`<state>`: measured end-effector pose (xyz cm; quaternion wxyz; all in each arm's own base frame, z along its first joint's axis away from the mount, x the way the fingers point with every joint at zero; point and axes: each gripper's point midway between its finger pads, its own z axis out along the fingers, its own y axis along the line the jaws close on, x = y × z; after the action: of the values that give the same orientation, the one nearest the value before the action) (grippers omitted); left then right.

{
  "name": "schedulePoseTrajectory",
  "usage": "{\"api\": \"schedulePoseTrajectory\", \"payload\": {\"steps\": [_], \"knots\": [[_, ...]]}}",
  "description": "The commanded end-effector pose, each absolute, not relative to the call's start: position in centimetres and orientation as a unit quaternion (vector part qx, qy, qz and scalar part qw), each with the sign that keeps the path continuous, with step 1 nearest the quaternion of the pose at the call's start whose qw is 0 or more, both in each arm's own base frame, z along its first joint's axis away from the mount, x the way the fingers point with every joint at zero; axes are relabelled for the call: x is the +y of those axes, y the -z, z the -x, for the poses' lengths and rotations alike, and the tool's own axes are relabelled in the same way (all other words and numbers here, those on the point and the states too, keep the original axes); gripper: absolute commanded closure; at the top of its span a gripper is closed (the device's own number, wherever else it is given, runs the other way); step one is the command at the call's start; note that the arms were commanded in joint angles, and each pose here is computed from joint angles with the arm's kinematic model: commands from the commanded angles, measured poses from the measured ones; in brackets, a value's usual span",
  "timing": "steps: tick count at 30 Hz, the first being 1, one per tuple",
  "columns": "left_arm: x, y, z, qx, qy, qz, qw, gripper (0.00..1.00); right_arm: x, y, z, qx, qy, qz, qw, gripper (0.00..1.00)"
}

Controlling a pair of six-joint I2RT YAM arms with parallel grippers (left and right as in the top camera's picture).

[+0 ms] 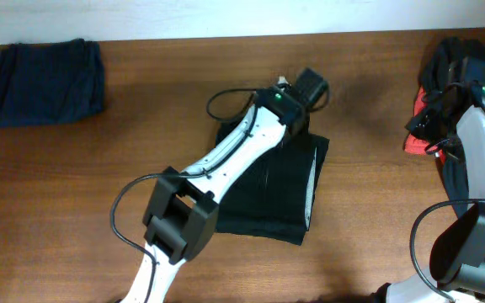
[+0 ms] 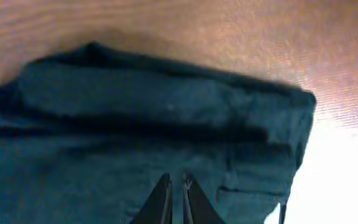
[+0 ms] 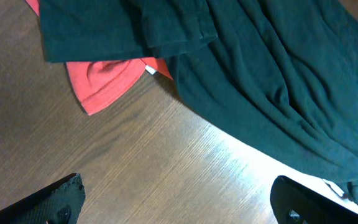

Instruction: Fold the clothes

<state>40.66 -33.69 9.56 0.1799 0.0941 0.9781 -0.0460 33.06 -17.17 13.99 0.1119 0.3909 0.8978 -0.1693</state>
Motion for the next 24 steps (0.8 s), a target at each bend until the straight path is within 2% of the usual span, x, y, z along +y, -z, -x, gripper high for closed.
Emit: {"api": "schedulePoseTrajectory", "payload": {"steps": [1, 8, 10, 12, 13, 14, 15, 17, 19, 21, 22, 24], "knots": [[-35.4, -7.6, -40.8, 0.977, 0.053, -0.103, 0.18, 0.93, -17.6, -14.7, -33.1, 0.892, 0.174, -0.399, 0.122, 0.01], [-40.2, 0.3, -39.6, 0.976, 0.096, -0.134, 0.144, 0.93, -17.6, -14.7, -33.1, 0.892, 0.174, -0.399, 0.122, 0.01], [-39.8, -1.6, -41.7, 0.971, 0.075, -0.123, 0.192, 0.88, -17.6, -14.7, -33.1, 0.892, 0.174, -0.399, 0.122, 0.01], [-39.4, -5.4, -43.8, 0.965, 0.069, -0.118, 0.226, 0.78, -17.6, -14.7, -33.1, 0.892, 0.174, -0.399, 0.122, 0.01], [-37.8, -8.9, -45.4, 0.962, 0.068, -0.111, 0.238, 0.41, -17.6, -14.7, -33.1, 0.892, 0.174, -0.399, 0.122, 0.01], [-36.2, -11.0, -46.3, 0.963, 0.065, -0.096, 0.241, 0.19, -17.6, -14.7, -33.1, 0.892, 0.174, -0.399, 0.122, 0.01], [-33.0, -13.1, -47.5, 0.967, 0.054, -0.072, 0.237, 0.01, -17.6, -14.7, -33.1, 0.892, 0.174, -0.399, 0.122, 0.01], [-24.8, -14.1, -48.8, 0.981, 0.012, -0.012, 0.192, 0.01, -17.6, -14.7, -33.1, 0.892, 0.174, -0.399, 0.122, 0.01], [-19.1, -13.1, -48.7, 0.991, -0.003, -0.016, 0.135, 0.01, -17.6, -14.7, -33.1, 0.892, 0.174, -0.399, 0.122, 0.01], [-15.2, -12.1, -46.6, 0.991, 0.1, -0.08, 0.033, 0.01, -17.6, -14.7, -33.1, 0.892, 0.174, -0.399, 0.122, 0.01], [-15.5, -12.8, -44.9, 0.969, 0.192, -0.159, 0.004, 0.01, -17.6, -14.7, -33.1, 0.892, 0.174, -0.399, 0.122, 0.01], [-15.0, -13.1, -44.1, 0.951, 0.265, -0.158, -0.015, 0.01, -17.6, -14.7, -33.1, 0.892, 0.174, -0.399, 0.122, 0.01]]}}
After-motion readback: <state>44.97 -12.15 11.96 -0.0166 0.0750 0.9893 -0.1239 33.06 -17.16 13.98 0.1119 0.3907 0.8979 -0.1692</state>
